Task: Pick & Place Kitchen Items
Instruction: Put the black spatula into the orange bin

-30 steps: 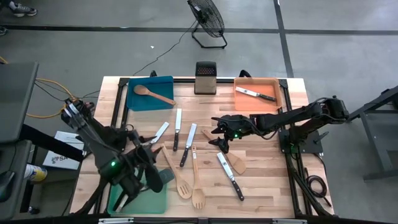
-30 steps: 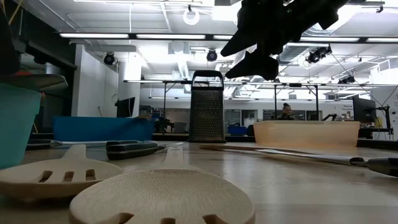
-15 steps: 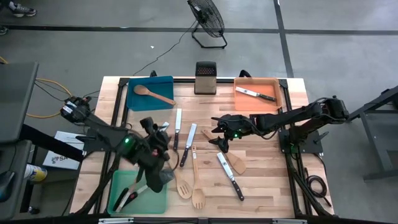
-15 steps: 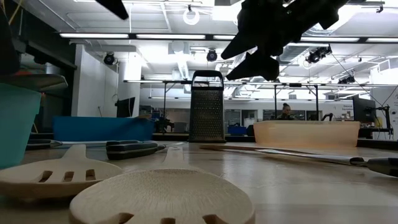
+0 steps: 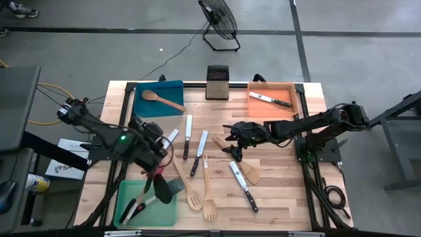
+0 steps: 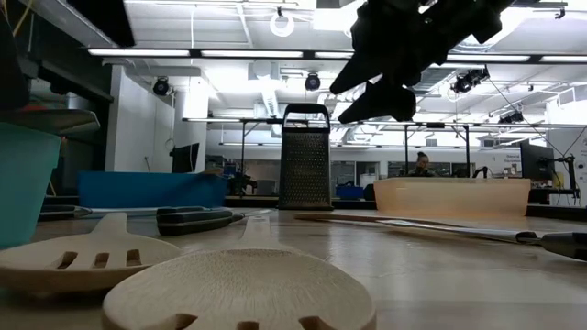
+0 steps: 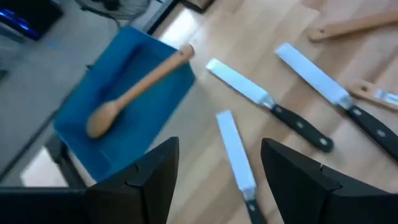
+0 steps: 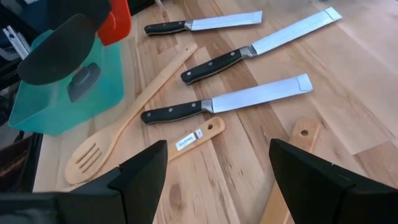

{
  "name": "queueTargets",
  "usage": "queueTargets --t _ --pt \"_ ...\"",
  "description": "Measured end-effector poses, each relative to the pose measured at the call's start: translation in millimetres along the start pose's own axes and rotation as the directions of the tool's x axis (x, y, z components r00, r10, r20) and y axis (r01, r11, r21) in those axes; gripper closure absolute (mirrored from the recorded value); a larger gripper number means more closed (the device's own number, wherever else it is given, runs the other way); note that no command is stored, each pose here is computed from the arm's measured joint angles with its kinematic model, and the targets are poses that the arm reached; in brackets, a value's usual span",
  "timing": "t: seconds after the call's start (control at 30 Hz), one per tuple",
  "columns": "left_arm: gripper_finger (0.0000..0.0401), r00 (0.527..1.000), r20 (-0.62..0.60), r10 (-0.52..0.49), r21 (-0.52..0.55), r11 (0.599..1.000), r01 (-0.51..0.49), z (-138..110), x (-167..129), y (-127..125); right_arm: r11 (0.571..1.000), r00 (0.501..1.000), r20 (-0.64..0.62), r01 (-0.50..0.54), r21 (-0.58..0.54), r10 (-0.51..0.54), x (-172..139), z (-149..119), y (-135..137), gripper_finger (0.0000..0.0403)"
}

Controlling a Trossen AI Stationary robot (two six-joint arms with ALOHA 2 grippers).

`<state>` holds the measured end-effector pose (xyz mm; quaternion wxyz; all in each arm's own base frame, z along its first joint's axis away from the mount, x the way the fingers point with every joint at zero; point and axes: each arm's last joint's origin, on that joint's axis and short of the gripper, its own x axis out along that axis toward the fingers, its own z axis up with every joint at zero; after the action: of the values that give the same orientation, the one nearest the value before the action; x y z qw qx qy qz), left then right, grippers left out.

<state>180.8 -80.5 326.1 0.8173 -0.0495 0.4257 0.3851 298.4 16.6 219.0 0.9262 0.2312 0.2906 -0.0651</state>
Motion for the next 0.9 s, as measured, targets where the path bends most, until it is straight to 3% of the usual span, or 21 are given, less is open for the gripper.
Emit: queueTargets --t 0.17,0.3,0.4,0.63,0.9 --pt "0.0179 0.998 -0.036 0.047 -0.158 0.986 -0.052 -24 15 9 1.000 1.000 0.016 0.011 0.026 -0.012 0 1 0 0.0128" --pt "0.0179 0.991 -0.112 0.078 -0.313 0.943 -0.110 -41 30 17 0.998 1.000 0.020 0.011 0.060 -0.012 0 1 0 0.0128" --pt "0.0179 0.981 -0.164 0.103 -0.367 0.917 -0.158 -46 39 24 0.998 1.000 0.024 0.010 0.067 -0.012 0 2 -1 0.0128" --pt "0.0179 0.957 -0.284 0.054 -0.362 0.918 -0.159 -35 65 27 0.996 0.996 0.077 0.044 0.072 -0.050 0 5 -1 0.0128" --pt "0.0179 0.947 -0.306 -0.096 -0.371 0.928 -0.025 0 102 31 0.992 0.988 0.109 0.107 0.065 -0.114 0 6 -3 0.0128"
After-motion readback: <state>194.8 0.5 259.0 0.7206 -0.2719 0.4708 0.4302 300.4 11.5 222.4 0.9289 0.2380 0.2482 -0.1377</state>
